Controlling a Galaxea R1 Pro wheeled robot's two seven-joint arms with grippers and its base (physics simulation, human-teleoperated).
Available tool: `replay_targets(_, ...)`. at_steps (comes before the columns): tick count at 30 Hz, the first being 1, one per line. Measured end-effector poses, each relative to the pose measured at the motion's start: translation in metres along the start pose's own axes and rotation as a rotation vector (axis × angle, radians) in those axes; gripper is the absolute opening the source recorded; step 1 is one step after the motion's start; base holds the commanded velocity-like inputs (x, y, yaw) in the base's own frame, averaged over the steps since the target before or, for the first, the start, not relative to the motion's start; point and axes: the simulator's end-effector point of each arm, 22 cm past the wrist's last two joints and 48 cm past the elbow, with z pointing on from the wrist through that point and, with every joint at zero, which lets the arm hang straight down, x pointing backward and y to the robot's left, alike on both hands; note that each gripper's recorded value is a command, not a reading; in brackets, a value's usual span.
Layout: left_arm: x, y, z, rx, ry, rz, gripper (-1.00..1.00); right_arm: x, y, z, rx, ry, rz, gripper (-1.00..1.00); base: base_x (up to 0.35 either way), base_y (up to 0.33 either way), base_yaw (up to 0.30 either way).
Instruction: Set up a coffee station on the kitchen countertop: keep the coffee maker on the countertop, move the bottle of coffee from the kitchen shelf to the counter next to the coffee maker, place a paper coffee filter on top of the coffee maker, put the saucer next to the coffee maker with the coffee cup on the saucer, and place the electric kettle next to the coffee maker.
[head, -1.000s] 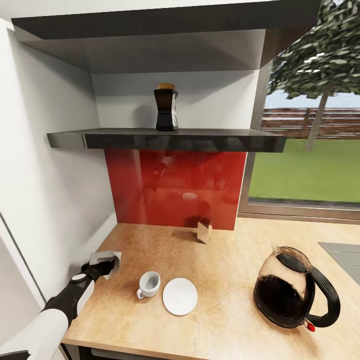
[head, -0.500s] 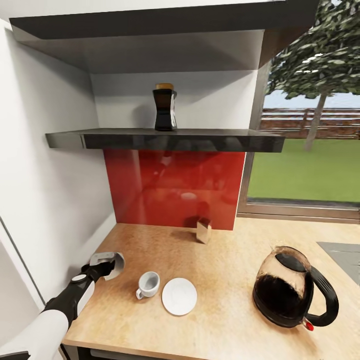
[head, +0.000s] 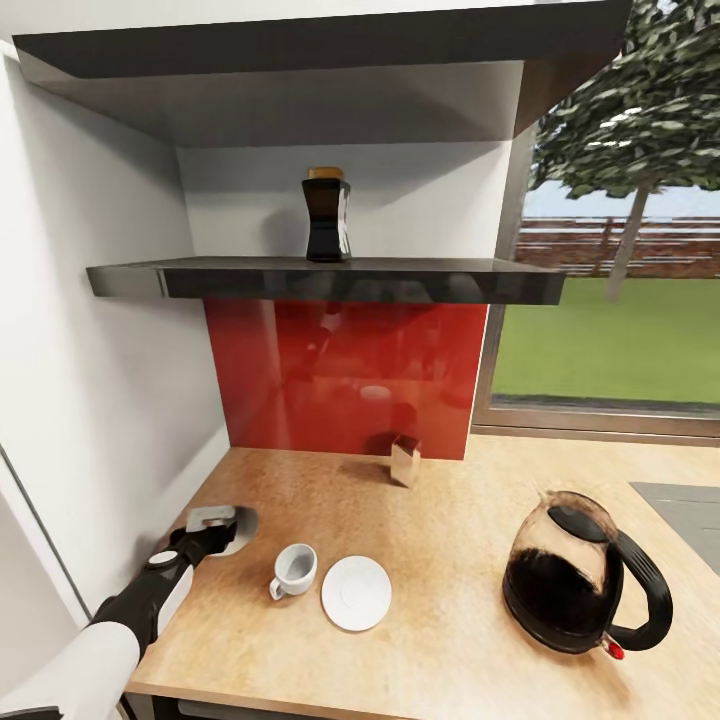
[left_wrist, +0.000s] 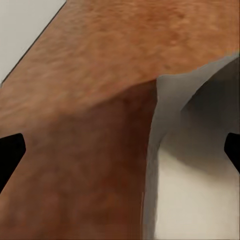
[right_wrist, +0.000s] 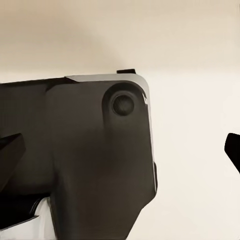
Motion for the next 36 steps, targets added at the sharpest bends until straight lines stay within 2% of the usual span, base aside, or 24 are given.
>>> replay_targets(5, 0.000, 0.012, 0.000, -0.037, -0.001, -0.019, 1.00, 0.000, 0.000, 0.000, 0.001, -0.001, 0.003, 1.00, 0.000, 0.000, 0.000)
replay_targets(10, -0.001, 0.016, 0.000, -0.047, -0.003, -0.032, 1.00, 0.000, 0.000, 0.000, 0.002, -0.001, 0.005, 1.00, 0.000, 0.000, 0.000)
replay_targets(29, -0.001, 0.010, 0.000, -0.037, -0.005, -0.028, 1.00, -0.001, -0.002, 0.000, 0.005, -0.002, 0.005, 1.00, 0.048, 0.000, 0.000)
replay_targets(31, -0.001, 0.006, 0.000, -0.029, -0.004, -0.004, 1.00, -0.001, -0.002, 0.000, 0.006, -0.002, 0.005, 1.00, 0.000, 0.000, 0.000)
replay_targets(33, 0.000, -0.001, 0.000, -0.015, -0.002, 0.043, 1.00, -0.001, -0.002, 0.000, 0.006, -0.002, 0.005, 1.00, 0.000, 0.000, 0.000)
replay_targets(34, 0.000, -0.007, 0.000, -0.004, -0.002, 0.081, 1.00, -0.001, -0.003, 0.000, 0.007, -0.002, 0.005, 1.00, 0.000, 0.000, 0.000)
replay_targets(36, 0.000, -0.011, 0.000, 0.005, -0.002, 0.107, 1.00, -0.001, -0.003, 0.000, 0.007, -0.002, 0.005, 1.00, 0.000, 0.000, 0.000)
